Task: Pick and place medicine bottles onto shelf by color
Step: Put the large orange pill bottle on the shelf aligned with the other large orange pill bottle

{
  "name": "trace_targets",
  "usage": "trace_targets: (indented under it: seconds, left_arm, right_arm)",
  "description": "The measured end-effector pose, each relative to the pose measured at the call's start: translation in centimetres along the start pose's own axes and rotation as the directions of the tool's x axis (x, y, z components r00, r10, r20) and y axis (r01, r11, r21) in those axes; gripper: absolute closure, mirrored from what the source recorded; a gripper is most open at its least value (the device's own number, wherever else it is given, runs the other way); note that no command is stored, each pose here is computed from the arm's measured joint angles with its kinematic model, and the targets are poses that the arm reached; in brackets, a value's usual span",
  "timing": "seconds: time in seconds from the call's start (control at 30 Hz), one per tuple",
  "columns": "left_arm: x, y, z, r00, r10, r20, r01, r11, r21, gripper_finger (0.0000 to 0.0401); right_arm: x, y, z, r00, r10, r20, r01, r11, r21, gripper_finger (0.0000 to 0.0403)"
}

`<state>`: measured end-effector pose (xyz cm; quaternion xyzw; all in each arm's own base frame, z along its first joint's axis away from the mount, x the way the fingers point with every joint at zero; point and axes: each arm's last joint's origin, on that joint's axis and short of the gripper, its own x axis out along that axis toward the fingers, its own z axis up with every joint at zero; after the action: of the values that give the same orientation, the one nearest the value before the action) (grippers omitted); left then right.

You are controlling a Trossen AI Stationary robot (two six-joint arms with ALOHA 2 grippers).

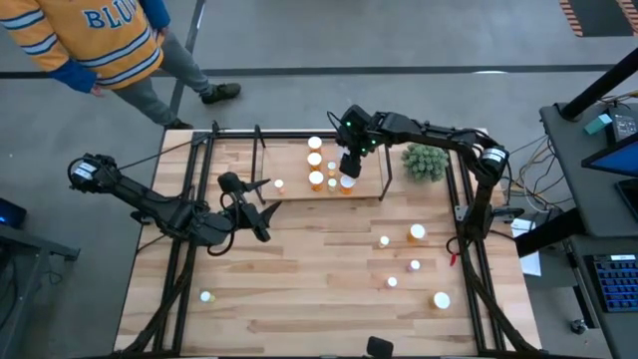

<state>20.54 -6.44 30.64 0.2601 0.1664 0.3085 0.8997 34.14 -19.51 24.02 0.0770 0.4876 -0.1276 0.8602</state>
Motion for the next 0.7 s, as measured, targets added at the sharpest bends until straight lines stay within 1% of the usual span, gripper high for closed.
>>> trace_targets:
  seconds: [0.23,0.5,0.7]
  left_arm:
    - [-0.01,0.03,0.04,1.000,0.000,0.001,0.000,1.000,-0.001,0.0121]
    - [0.00,0.02,0.03,1.000,0.000,0.000,0.000,1.000,-0.001,0.0121]
    - [0.00,0.02,0.04,1.000,0.000,0.001,0.000,1.000,-0.001,0.0121]
  right_arm:
    - [0.49,0.06,-0.56,1.000,0.004,-0.018,-0.004,1.000,0.009,0.0205]
    - [0.49,0.05,-0.54,1.000,0.001,-0.016,0.000,0.999,0.032,0.0168]
    - [0.47,0.06,-0.54,1.000,0.005,-0.016,-0.004,0.999,0.035,0.0172]
